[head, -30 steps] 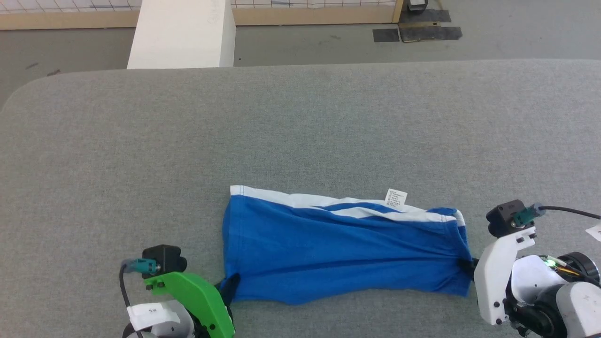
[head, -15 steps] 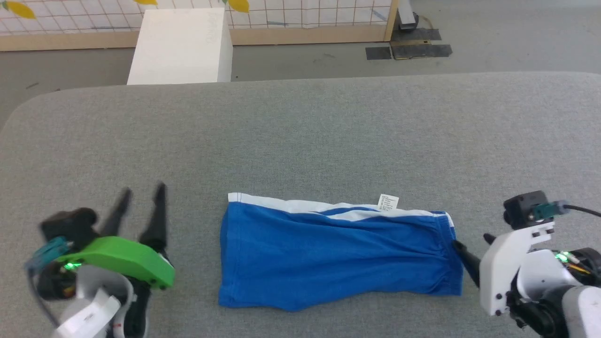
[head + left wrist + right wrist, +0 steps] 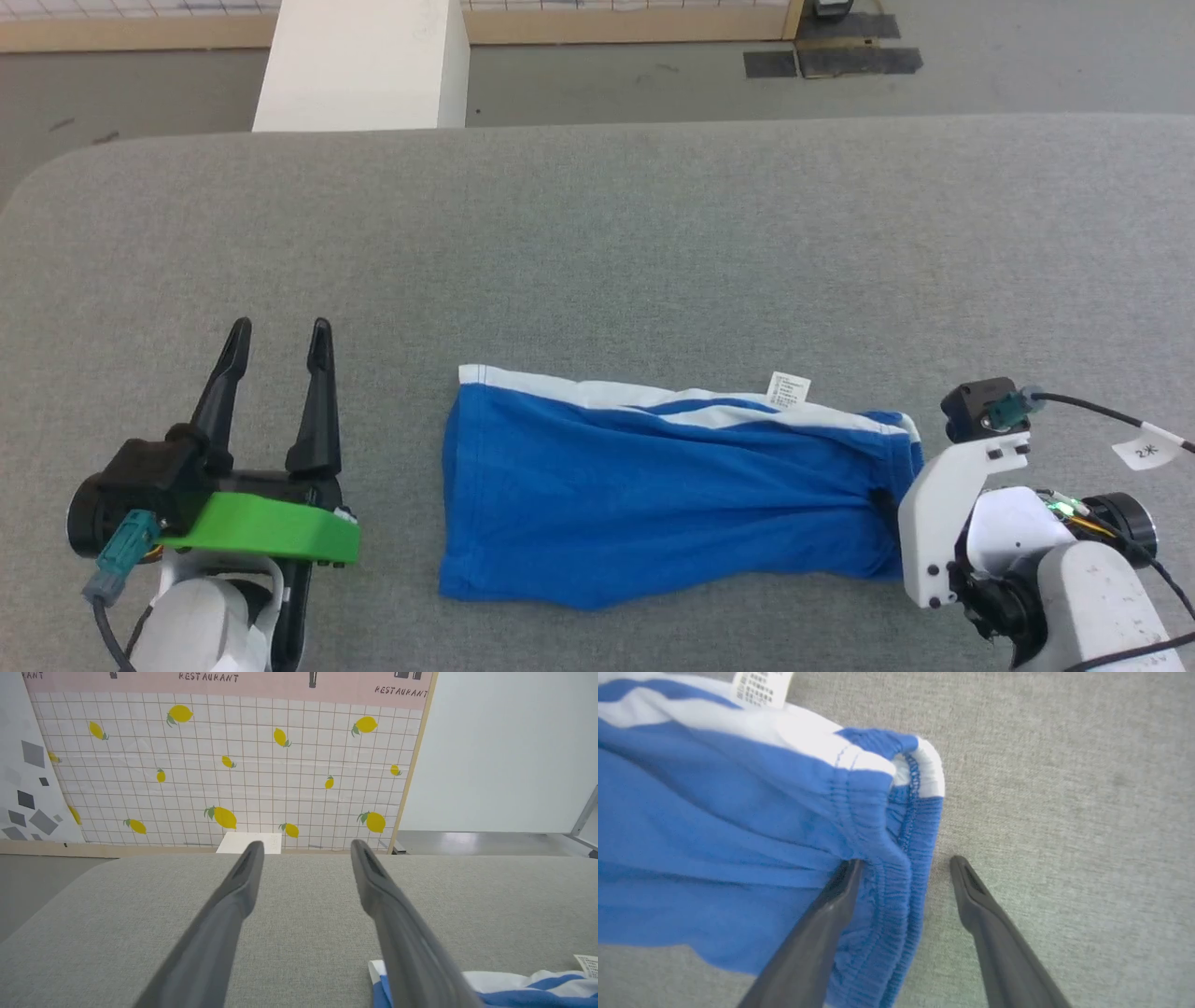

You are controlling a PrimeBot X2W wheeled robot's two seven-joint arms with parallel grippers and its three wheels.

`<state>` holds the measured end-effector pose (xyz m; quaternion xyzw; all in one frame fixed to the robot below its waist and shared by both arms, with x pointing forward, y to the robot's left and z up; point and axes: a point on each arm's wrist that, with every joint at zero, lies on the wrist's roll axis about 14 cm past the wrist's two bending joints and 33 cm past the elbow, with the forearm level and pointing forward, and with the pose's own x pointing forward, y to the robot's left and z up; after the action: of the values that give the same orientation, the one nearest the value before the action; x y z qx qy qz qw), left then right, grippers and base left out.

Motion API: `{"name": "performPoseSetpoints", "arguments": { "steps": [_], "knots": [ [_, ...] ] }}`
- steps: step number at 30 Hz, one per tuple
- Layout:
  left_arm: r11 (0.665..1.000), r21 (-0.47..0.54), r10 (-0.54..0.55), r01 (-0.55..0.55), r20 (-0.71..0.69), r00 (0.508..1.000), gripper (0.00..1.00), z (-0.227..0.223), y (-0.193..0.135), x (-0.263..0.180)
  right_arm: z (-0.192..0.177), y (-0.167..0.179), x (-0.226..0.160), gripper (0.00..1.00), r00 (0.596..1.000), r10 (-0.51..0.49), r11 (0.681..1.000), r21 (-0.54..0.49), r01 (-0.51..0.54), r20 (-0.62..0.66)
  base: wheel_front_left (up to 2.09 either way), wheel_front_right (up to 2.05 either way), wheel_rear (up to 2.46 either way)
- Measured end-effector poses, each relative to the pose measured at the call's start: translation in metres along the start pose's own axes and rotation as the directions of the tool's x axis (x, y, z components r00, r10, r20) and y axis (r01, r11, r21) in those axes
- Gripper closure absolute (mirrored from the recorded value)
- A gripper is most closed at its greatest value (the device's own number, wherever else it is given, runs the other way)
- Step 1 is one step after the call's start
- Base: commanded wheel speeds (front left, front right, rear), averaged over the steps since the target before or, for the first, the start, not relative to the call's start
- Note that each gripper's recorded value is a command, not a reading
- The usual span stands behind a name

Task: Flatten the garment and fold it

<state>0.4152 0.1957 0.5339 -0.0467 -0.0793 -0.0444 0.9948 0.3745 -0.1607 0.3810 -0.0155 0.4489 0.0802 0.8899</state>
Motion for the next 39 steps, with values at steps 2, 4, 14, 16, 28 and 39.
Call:
{"name": "performPoseSetpoints", "arguments": {
  "steps": [2,4,14,16,28,39],
  "knots": [
    [1.000,-0.007,0.003,-0.003,-0.004,1.000,0.00,-0.003,0.001,0.000,0.000,0.003,0.005,0.00,1.000,0.008,1.000,-0.007,-0.008,-0.009,0.00,0.00,0.00],
    [1.000,-0.015,0.007,-0.007,-0.007,1.000,0.00,-0.005,0.001,0.001,0.001,0.006,0.010,0.56,1.000,0.016,1.000,-0.013,-0.016,-0.021,0.00,0.00,0.00],
    [0.999,-0.046,0.026,-0.026,-0.002,1.000,0.00,-0.010,0.001,0.004,0.011,-0.056,0.004,1.00,0.996,-0.089,0.996,0.005,0.089,-0.015,0.00,0.00,0.00],
    [0.998,-0.050,0.025,-0.025,-0.004,1.000,0.00,-0.011,0.001,0.004,0.009,-0.084,-0.003,1.00,0.988,-0.152,0.988,0.015,0.152,-0.026,0.00,0.00,0.00],
    [0.997,-0.067,0.029,-0.030,-0.019,0.999,0.00,-0.015,-0.002,0.000,0.015,-0.131,-0.028,1.00,0.963,-0.266,0.964,-0.024,0.265,-0.051,0.00,0.00,0.00],
    [0.997,-0.067,0.028,-0.028,-0.003,1.000,0.00,-0.008,-0.004,-0.004,0.050,-0.045,-0.067,1.00,0.998,0.013,1.000,-0.024,-0.012,0.054,0.00,0.00,0.00]
  ]
}}
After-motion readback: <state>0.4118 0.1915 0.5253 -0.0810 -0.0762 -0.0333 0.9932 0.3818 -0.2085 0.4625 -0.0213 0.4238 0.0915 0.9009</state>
